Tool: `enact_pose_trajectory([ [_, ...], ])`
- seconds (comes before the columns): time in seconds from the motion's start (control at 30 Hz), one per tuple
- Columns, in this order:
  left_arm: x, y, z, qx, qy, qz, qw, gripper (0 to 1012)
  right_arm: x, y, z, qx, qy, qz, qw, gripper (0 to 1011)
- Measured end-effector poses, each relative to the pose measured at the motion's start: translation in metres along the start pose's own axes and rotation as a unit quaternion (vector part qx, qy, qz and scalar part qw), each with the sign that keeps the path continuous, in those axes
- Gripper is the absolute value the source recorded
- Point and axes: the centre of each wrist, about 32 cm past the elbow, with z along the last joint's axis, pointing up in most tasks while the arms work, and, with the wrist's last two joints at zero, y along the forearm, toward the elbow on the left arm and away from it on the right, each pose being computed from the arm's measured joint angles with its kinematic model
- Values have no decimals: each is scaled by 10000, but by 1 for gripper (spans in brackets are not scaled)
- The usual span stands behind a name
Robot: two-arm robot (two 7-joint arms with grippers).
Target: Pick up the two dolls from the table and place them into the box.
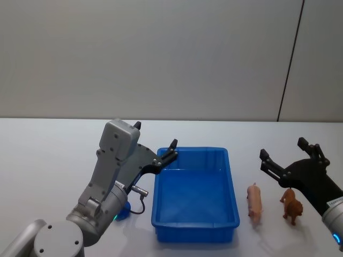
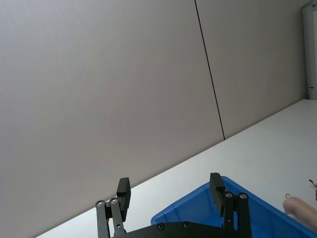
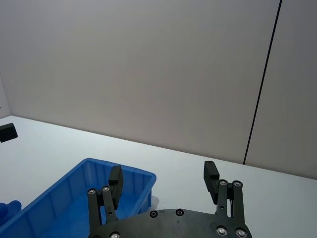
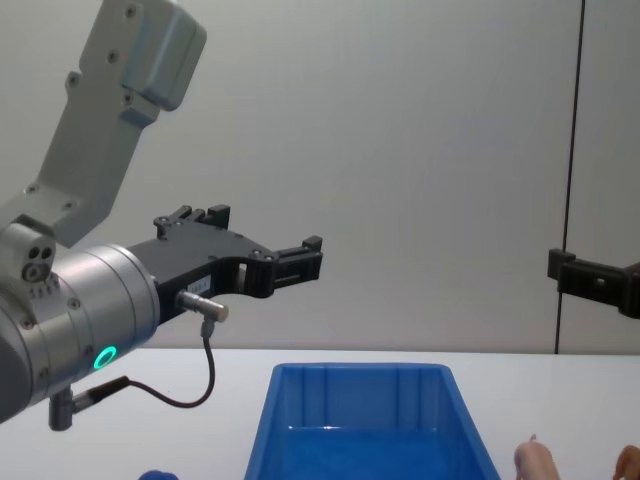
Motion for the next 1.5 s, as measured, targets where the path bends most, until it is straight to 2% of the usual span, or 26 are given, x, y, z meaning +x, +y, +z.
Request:
enact_pose_trajectory([
  [1.23,0,0,0,0,0,0,10000,1002,2,1,1,2,0,-1,10000,1003],
  [1.5,0,0,0,0,0,0,10000,1002,68,18,9,4,15,-9,10000,1003],
])
